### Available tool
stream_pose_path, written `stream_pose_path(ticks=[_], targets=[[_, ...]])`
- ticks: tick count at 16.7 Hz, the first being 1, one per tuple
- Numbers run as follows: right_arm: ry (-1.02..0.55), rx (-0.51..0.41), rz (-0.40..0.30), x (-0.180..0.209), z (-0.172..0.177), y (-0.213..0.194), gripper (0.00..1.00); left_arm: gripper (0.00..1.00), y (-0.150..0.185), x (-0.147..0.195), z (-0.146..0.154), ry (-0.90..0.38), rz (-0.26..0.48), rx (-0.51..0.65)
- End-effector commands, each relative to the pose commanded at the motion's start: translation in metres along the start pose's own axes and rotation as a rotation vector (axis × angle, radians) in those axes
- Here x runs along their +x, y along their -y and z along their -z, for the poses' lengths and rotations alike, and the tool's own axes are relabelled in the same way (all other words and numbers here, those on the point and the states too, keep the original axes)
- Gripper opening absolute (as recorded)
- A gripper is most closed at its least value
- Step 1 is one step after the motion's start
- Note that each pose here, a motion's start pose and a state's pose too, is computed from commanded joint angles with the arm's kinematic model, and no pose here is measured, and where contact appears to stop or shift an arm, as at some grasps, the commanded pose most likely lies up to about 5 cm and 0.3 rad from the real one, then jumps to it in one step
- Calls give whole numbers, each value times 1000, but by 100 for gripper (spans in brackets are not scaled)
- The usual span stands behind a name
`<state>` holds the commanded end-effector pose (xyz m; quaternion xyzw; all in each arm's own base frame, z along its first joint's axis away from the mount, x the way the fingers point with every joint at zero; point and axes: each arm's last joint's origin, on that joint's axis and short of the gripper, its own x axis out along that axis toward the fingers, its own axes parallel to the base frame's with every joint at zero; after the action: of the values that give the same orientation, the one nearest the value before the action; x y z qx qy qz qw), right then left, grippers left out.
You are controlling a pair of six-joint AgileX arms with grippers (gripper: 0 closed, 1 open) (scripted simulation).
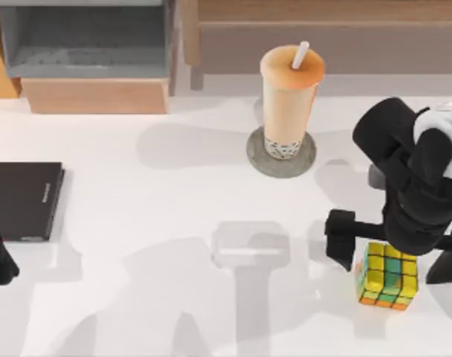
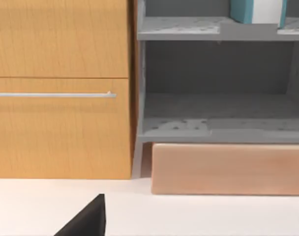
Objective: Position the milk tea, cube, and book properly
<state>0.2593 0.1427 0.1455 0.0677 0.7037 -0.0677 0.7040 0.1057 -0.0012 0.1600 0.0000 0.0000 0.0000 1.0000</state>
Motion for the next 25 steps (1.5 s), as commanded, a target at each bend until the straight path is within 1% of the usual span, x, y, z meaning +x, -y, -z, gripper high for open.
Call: stream_pose_path(ticks=[4, 17, 18, 25], targets=[[0, 0, 0, 0, 0, 0, 100, 100, 0, 0, 0, 0, 0, 0], [0, 0, 0, 0, 0, 0, 2, 100, 0, 0, 0, 0, 0, 0], [0, 0, 0, 0, 0, 0, 0, 100, 0, 0, 0, 0, 0, 0], [0, 0, 0, 0, 0, 0, 0, 100, 0, 0, 0, 0, 0, 0]])
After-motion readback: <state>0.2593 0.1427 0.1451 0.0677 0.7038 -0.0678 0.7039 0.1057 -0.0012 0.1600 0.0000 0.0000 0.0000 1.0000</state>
